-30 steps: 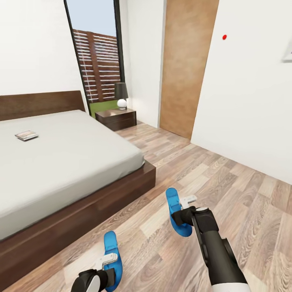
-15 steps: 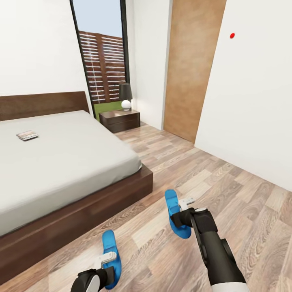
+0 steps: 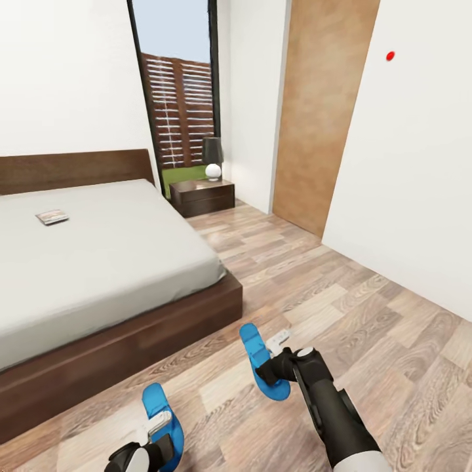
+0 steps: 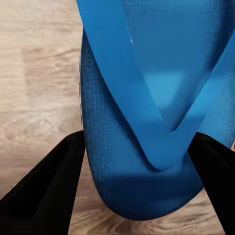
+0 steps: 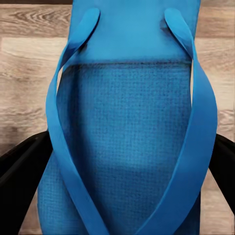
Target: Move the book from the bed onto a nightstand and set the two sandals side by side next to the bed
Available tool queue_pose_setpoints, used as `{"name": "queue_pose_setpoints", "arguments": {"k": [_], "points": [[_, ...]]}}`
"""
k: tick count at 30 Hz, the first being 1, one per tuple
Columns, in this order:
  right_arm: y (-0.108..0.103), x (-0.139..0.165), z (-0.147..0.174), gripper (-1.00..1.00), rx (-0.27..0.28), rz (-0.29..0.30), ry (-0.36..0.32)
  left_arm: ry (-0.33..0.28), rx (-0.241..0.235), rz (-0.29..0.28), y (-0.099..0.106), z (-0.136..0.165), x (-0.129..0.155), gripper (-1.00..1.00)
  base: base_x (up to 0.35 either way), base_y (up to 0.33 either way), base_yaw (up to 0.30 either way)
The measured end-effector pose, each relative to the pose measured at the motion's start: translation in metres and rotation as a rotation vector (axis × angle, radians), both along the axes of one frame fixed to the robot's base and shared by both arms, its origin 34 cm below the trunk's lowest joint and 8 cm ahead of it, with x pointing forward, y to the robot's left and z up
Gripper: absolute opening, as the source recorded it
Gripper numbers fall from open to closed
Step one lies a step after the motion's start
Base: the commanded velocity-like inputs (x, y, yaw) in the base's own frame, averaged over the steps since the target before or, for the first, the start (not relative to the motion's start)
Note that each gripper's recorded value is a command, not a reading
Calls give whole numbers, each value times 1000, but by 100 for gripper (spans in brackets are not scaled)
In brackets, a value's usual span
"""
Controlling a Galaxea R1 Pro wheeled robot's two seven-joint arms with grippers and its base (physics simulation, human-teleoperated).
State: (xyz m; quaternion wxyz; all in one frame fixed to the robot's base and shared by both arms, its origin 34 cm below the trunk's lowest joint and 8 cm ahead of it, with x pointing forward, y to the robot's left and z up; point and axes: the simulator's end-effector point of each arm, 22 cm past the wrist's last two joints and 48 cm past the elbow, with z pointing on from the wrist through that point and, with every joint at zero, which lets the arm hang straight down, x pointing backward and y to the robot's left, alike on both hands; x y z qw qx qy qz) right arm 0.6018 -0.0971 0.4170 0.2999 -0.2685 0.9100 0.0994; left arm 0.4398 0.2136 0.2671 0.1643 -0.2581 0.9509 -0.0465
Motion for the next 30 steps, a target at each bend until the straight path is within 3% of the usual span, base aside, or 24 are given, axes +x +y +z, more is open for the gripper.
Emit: {"name": "queue_pose_setpoints", "arguments": {"k": [7, 13, 19, 23, 30], "points": [[1, -2, -6, -100, -7, 23, -2, 2, 11, 7, 3, 0, -1, -100, 110, -318, 120], [-11, -3, -14, -100, -31, 28, 8, 3, 14, 6, 4, 0, -1, -100, 111, -318, 10], [-8, -18, -33, -100, -42, 170, 121, 3, 15, 6, 4, 0, -1, -100, 129, -318, 1], [-11, -22, -36, -100, -46, 198, 145, 3, 15, 6, 4, 0, -1, -100, 157, -317, 0], [-9, -20, -34, -100, -46, 199, 140, -1, 9, 6, 3, 1, 0, -100, 174, -313, 43]]}}
